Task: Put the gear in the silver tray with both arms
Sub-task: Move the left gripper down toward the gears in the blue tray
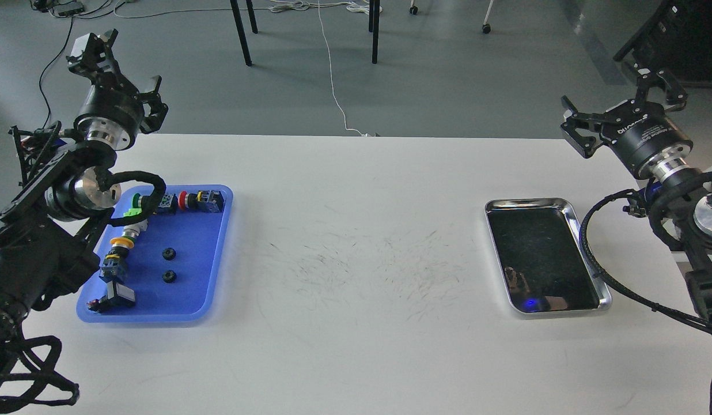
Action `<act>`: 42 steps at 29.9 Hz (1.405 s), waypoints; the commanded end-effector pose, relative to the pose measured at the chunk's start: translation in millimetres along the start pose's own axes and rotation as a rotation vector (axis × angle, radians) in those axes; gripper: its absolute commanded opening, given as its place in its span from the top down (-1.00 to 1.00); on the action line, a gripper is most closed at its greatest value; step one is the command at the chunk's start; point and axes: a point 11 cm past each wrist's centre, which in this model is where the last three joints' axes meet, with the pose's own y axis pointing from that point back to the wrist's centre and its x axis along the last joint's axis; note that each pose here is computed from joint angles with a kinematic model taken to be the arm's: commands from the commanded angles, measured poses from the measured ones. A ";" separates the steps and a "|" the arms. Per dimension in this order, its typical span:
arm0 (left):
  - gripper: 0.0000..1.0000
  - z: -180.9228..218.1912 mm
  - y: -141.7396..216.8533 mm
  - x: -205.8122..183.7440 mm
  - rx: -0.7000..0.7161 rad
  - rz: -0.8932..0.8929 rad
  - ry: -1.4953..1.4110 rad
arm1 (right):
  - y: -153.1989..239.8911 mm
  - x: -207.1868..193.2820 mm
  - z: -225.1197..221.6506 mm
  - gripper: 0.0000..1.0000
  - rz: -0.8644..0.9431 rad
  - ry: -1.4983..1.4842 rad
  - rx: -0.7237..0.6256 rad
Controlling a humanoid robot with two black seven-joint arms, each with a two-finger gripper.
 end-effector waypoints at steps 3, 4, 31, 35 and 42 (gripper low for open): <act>-0.96 0.9 0.4 2.6 0.006 0.003 -0.003 | 0.6 -0.8 0.8 -0.97 -0.007 -0.001 0.000; -0.96 1.1 0.4 2.6 0.004 0.003 -0.003 | -0.2 -1.4 1.8 -0.97 -0.007 -0.003 -0.001; -0.96 5.6 -1.2 2.1 -0.048 0.031 0.086 | 16.2 8.3 0.1 -0.97 -0.045 0.037 -0.017; -0.96 13.3 -4.1 -4.3 -0.076 0.005 0.092 | 18.3 9.8 -7.6 -0.97 -0.037 0.044 0.002; -0.96 17.0 -2.9 -3.7 -0.074 -0.057 0.086 | 19.7 11.1 -8.8 -0.97 -0.035 0.046 0.004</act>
